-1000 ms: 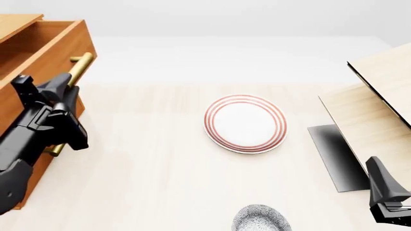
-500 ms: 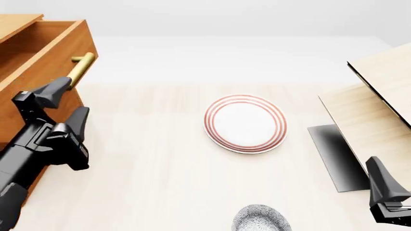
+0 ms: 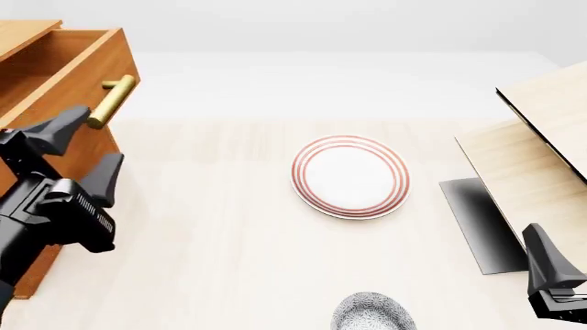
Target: Open the top drawer of the cabinet and put the bowl in it.
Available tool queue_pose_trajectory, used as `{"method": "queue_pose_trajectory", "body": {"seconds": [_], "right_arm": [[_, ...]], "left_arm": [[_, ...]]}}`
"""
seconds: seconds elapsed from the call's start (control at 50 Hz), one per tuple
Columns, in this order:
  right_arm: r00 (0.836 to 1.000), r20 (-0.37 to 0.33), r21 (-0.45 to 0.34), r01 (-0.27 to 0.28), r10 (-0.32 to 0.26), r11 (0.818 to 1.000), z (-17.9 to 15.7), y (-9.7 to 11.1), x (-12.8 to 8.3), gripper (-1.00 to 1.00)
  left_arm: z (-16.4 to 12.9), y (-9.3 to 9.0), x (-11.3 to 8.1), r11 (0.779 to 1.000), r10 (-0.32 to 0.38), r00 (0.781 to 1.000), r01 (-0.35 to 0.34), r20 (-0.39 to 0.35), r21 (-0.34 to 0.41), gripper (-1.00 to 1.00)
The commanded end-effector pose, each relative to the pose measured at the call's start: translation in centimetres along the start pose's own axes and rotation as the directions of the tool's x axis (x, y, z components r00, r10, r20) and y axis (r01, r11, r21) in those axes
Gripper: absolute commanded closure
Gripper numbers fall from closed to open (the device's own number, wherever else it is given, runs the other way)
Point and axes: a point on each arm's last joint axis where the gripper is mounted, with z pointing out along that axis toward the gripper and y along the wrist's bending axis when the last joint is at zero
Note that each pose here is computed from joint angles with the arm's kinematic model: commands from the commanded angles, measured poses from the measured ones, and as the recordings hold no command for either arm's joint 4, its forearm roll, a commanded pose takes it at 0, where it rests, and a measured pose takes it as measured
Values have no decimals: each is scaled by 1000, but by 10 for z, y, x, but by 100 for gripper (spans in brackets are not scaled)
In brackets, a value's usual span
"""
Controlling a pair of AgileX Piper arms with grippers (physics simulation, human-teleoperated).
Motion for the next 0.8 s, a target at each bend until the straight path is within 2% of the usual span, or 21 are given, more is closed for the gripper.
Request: {"method": "queue_pose_trajectory", "body": {"seconds": [0.02,0.1,0.14,0.2,0.22,0.24,0.3,0.34,0.42,0.46,0.5,0.52,0.54,0.56,0.6,0.62,0.66,0.7,0.74,0.78,0.8], "right_arm": [[1000,1,0,1,-1,1000,0,0,0,-100],[1000,1,1,1,-1,1000,0,0,0,-100],[1000,1,0,1,-1,1000,0,0,0,-100],[1000,1,0,1,-1,1000,0,0,0,-100],[1000,1,0,1,-1,1000,0,0,0,-100],[1000,1,0,1,-1,1000,0,0,0,-100],[1000,1,0,1,-1,1000,0,0,0,-100],[1000,1,0,1,-1,1000,0,0,0,-100],[1000,1,0,1,-1,1000,0,0,0,-100],[1000,1,0,1,-1,1000,0,0,0,-100],[1000,1,0,1,-1,1000,0,0,0,-100],[1000,1,0,1,-1,1000,0,0,0,-100],[1000,1,0,1,-1,1000,0,0,0,-100],[1000,1,0,1,-1,1000,0,0,0,-100],[1000,1,0,1,-1,1000,0,0,0,-100],[1000,2,1,0,0,1000,0,0,0,-100],[1000,1,0,1,-1,1000,0,0,0,-100],[1000,1,0,1,-1,1000,0,0,0,-100],[1000,1,0,1,-1,1000,0,0,0,-100],[1000,1,0,1,-1,1000,0,0,0,-100],[1000,1,0,1,-1,1000,0,0,0,-100]], "left_arm": [[-4,28,-2,987,-157,988,157,-2,27,-100],[-4,44,-1,967,-248,968,249,-25,48,-100],[0,54,-5,949,-310,951,310,-17,64,-100],[-1,59,-2,939,-335,942,337,-41,69,-100],[6,63,-5,919,-377,925,380,-46,107,-100],[6,70,-6,910,-399,916,401,-40,101,-100],[4,79,-6,896,-430,902,433,-50,99,-100],[6,87,-7,877,-465,884,468,-57,107,-100],[3,94,-6,873,-474,878,478,-62,94,-100],[8,107,-6,835,-533,842,540,-83,109,-100],[7,115,-9,827,-550,833,553,-62,102,-100],[10,120,-11,812,-571,819,574,-61,110,-100],[18,126,-18,785,-603,797,602,-48,145,-100],[18,126,-18,785,-603,797,602,-48,145,-100],[18,136,-20,763,-630,775,629,-49,149,-100],[19,142,-22,743,-653,756,651,-44,153,-100],[23,145,-23,729,-665,745,664,-57,166,-100],[27,150,-26,705,-687,724,685,-64,183,-100],[24,153,-23,704,-688,721,690,-77,171,-100],[30,161,-26,651,-733,674,735,-99,190,-100],[29,162,-24,643,-737,666,743,-114,183,-100]]}}
